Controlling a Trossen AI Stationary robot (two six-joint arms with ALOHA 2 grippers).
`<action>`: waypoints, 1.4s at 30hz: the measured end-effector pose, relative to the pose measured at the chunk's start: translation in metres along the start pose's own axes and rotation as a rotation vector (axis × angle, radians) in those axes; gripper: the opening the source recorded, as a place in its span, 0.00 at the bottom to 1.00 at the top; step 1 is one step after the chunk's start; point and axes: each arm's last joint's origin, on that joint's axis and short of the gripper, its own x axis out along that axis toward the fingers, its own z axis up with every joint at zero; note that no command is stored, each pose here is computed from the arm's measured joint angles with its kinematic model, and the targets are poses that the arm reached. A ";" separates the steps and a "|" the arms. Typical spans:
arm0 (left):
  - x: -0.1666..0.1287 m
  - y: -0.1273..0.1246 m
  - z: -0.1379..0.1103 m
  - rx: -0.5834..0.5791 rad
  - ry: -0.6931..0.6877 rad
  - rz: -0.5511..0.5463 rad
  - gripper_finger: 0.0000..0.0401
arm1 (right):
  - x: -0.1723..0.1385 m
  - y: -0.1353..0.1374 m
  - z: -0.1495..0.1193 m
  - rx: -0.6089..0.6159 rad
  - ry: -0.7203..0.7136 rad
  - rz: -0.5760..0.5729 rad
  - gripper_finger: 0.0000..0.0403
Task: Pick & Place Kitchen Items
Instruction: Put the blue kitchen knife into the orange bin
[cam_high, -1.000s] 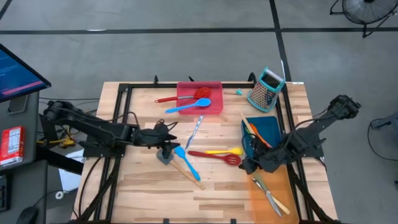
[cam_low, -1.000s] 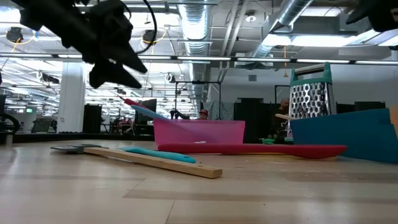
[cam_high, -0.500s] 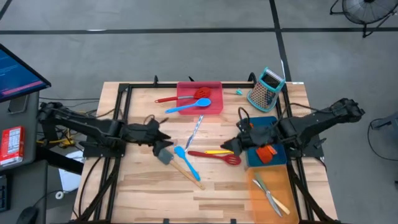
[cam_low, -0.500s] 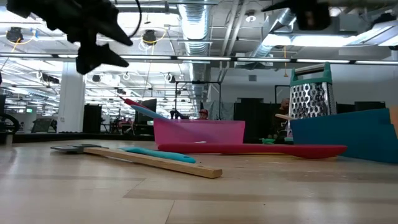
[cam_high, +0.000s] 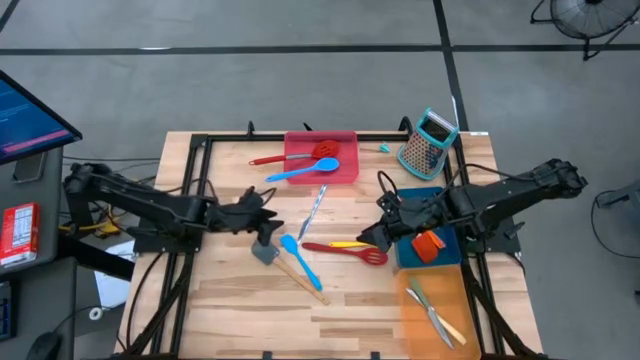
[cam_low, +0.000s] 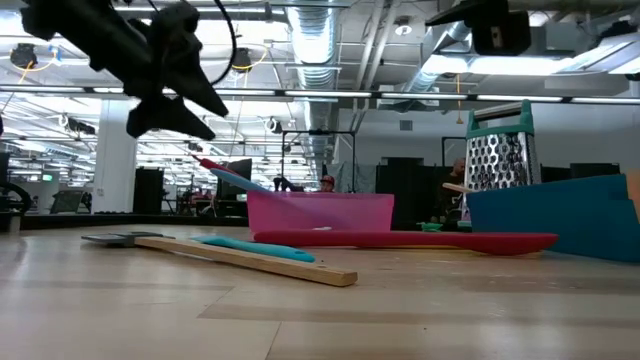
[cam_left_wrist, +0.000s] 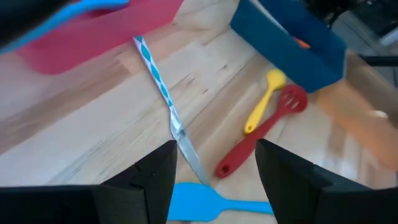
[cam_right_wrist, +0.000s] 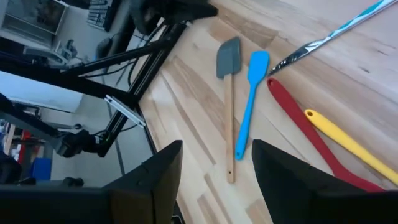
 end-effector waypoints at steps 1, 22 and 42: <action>0.004 0.000 -0.001 -0.001 0.000 0.005 0.50 | 0.000 0.000 0.000 -0.004 0.000 0.001 0.47; 0.076 -0.027 0.019 0.166 -0.025 0.148 0.44 | 0.000 0.001 -0.001 -0.033 0.039 0.023 0.47; 0.128 -0.010 0.008 0.222 -0.003 0.214 0.69 | 0.000 0.001 -0.001 -0.034 0.040 0.024 0.47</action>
